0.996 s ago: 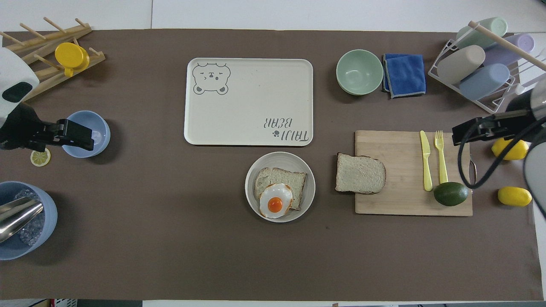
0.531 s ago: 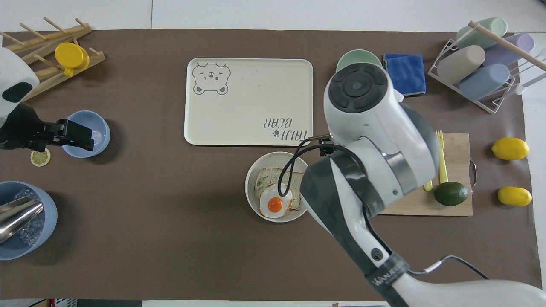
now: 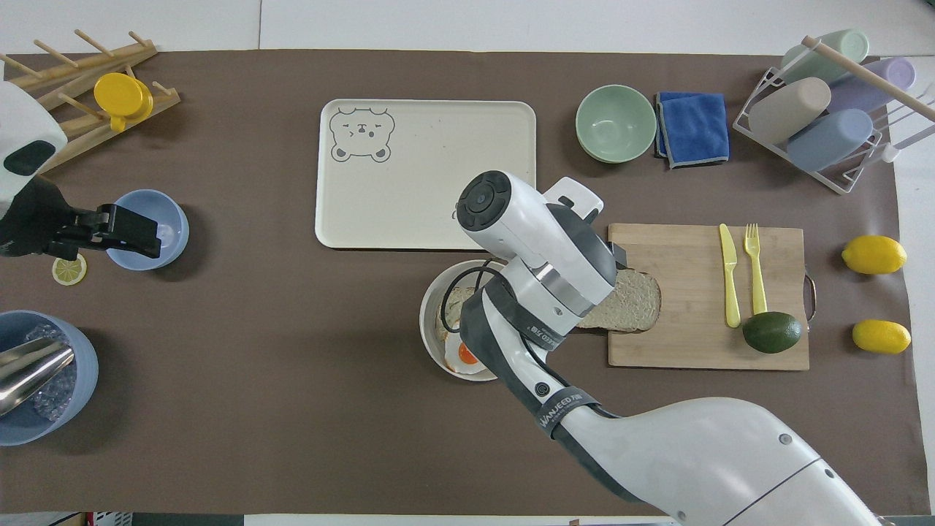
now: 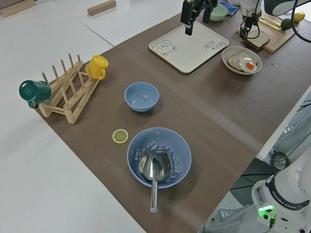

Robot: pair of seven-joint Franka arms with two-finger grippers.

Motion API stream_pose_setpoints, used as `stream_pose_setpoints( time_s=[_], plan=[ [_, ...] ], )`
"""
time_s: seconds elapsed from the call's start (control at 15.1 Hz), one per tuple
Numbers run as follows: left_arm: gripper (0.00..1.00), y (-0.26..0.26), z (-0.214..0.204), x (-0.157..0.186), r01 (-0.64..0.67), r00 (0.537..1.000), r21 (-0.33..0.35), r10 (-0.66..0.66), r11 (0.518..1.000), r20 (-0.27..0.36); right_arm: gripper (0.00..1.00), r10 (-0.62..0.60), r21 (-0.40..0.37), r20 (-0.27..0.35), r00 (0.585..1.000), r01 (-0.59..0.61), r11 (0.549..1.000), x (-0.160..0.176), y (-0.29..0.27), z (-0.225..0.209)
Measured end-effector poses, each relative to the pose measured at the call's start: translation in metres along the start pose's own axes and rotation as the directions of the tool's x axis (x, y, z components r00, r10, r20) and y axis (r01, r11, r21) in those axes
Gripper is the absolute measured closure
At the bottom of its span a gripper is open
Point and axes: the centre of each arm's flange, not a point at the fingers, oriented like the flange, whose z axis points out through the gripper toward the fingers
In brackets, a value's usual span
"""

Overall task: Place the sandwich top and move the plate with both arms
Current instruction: 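Grasp the bread slice with the right gripper and lift it, then carry the bread slice with the right gripper over the white plate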

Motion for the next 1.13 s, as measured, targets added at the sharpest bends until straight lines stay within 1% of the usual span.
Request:
stream_pose_setpoints(
  time_s=[0.33, 0.73, 1.13],
  plan=[
    [0.0, 0.0, 0.0, 0.0, 0.0, 1.0, 0.0, 0.0, 1.0, 0.0, 0.0, -0.025, 0.007, -0.003, 1.0, 0.025, 1.0, -0.011, -0.007, 0.021],
    [0.0, 0.0, 0.0, 0.0, 0.0, 1.0, 0.0, 0.0, 1.0, 0.001, 0.0, -0.042, -0.003, 0.014, 0.999, 0.042, 0.999, -0.024, -0.008, 0.035],
    [0.0, 0.0, 0.0, 0.0, 0.0, 1.0, 0.0, 0.0, 1.0, 0.0, 0.0, -0.051, -0.009, 0.021, 0.998, 0.051, 0.999, -0.03, -0.009, 0.039]
  ],
)
